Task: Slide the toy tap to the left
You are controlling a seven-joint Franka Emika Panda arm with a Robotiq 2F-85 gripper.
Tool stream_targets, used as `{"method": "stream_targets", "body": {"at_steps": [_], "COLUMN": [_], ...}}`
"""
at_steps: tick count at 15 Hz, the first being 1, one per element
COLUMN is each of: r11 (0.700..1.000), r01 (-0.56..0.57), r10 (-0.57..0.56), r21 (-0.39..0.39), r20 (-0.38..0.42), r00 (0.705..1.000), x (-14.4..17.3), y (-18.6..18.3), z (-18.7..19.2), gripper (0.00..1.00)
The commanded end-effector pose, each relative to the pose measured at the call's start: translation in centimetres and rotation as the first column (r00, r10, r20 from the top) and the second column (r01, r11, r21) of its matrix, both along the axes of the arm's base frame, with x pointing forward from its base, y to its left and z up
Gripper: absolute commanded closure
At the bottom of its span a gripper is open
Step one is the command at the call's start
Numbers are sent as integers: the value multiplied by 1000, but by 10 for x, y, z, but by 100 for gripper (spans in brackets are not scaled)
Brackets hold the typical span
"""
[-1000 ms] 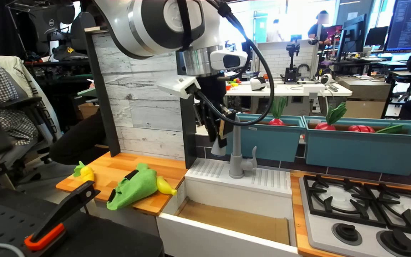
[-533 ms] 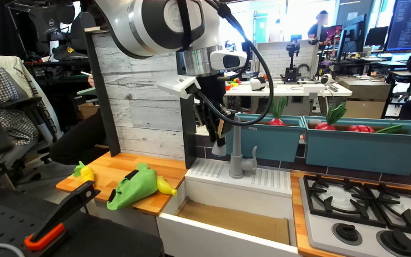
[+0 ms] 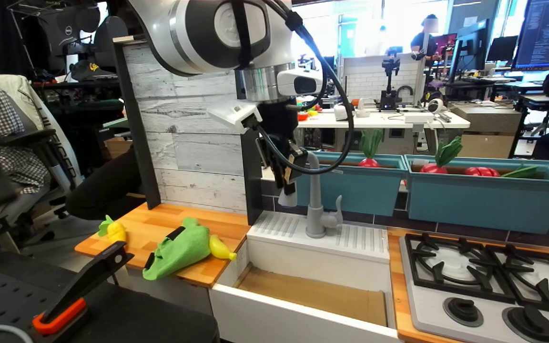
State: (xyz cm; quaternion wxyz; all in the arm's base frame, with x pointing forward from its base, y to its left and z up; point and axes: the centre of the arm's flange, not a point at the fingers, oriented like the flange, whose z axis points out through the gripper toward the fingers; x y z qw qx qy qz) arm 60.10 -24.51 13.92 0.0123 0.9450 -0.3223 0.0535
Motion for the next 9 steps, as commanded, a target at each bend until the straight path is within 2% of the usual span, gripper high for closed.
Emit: {"method": "stream_targets", "body": {"at_steps": [1, 9], "r11": [999, 995], "r01": [-21, -15], "r10": [19, 11], "r21": [49, 101], "r20": [34, 38], "r00": [999, 999], "x": [23, 40], "y": [20, 29], "z": [-24, -22], "gripper": [93, 93]}}
